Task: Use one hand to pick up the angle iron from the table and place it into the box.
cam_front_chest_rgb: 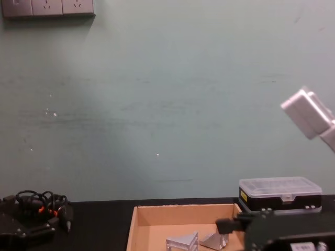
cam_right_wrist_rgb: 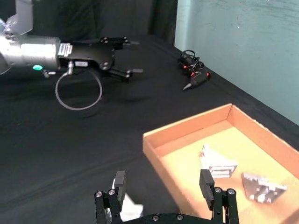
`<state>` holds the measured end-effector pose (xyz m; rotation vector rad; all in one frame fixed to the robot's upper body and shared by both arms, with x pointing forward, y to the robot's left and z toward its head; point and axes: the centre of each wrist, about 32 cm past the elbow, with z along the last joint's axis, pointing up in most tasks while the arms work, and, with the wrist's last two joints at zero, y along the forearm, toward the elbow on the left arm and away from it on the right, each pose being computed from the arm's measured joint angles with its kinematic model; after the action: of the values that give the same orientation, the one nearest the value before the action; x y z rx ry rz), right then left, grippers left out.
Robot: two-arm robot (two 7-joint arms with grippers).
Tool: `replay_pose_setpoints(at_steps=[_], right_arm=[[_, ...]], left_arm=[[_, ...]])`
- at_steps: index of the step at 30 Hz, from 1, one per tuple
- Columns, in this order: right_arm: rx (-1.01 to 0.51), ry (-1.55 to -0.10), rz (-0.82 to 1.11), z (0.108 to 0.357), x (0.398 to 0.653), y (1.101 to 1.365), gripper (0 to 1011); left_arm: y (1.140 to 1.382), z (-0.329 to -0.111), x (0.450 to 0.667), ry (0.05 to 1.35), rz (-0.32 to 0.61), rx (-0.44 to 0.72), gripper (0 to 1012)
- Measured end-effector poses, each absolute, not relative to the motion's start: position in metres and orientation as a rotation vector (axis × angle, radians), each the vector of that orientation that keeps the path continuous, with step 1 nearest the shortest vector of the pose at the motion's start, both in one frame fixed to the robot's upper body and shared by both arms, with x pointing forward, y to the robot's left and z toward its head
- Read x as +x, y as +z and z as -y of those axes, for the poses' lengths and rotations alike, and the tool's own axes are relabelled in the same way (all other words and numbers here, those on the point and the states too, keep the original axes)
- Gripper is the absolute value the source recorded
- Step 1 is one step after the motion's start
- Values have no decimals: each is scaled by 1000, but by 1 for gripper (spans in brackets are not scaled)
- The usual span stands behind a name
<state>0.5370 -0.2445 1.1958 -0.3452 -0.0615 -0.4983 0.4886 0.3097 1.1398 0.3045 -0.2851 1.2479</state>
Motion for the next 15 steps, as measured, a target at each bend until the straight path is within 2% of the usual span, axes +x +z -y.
replay_pose_setpoints(at_steps=[6,15], right_arm=[[-355,-509,73,248,513,1192,1000],[-357,-498,11,246,502,1178,1000]], left_arm=[[1140,-310,489,1248,285,304,1011],[1140,-310,489,1248,285,304,1011]])
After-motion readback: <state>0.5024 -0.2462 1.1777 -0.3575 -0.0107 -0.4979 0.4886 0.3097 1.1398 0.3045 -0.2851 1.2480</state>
